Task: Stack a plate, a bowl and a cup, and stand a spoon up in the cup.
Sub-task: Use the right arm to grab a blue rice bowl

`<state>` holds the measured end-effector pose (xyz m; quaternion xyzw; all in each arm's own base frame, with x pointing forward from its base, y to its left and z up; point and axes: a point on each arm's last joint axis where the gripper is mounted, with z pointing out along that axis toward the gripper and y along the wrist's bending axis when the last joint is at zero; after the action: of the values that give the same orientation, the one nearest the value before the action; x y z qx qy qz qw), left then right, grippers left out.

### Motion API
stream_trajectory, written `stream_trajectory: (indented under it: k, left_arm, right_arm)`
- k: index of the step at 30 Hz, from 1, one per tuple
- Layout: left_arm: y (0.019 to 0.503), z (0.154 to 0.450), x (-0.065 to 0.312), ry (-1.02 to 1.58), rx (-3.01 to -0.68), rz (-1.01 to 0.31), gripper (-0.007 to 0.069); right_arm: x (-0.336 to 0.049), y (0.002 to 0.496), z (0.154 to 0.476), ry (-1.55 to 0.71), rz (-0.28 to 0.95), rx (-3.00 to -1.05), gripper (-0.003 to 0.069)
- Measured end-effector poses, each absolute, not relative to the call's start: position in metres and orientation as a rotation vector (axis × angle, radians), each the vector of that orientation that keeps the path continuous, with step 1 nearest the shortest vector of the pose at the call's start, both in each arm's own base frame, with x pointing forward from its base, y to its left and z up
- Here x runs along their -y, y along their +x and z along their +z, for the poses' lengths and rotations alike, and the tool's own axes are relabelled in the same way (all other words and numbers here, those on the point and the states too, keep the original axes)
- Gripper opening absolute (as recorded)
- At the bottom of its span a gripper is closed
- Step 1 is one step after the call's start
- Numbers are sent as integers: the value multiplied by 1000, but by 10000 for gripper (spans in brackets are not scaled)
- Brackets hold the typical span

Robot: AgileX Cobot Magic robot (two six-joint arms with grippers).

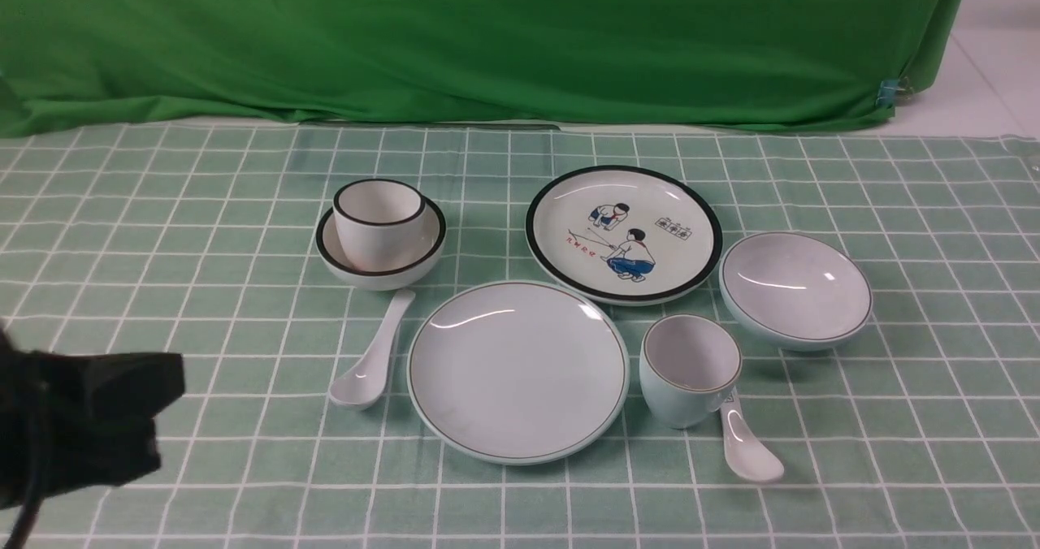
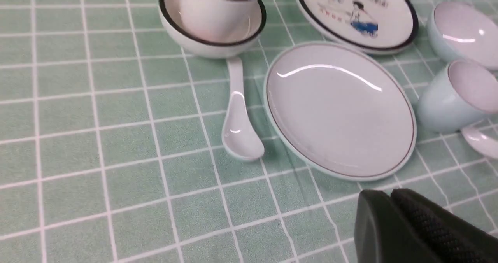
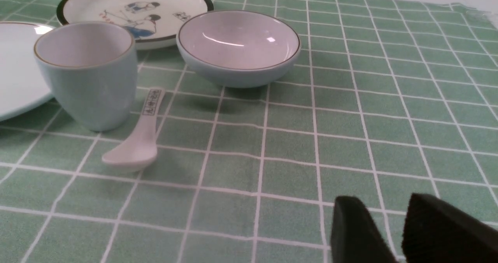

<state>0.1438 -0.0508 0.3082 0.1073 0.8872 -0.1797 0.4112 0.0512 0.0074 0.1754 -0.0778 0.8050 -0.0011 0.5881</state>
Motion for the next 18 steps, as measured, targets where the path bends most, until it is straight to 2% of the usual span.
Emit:
stream_trajectory:
  k: [5,9,12,18]
  left_arm:
    - [153,305,72,475,-2261,-520,12]
    - [147,306,81,618,-2233,-528,12]
    - [145,308,83,633,-2218,-539,12]
    - [144,311,82,628,-2191,-539,12]
  right_arm:
    - [-7,52,176,-169,4,-1864,239]
    - [-8,53,184,103,230,-1792,239]
    - [-7,55,191,249,342,-1697,237]
    - [-4,56,203,413,486,-1537,239]
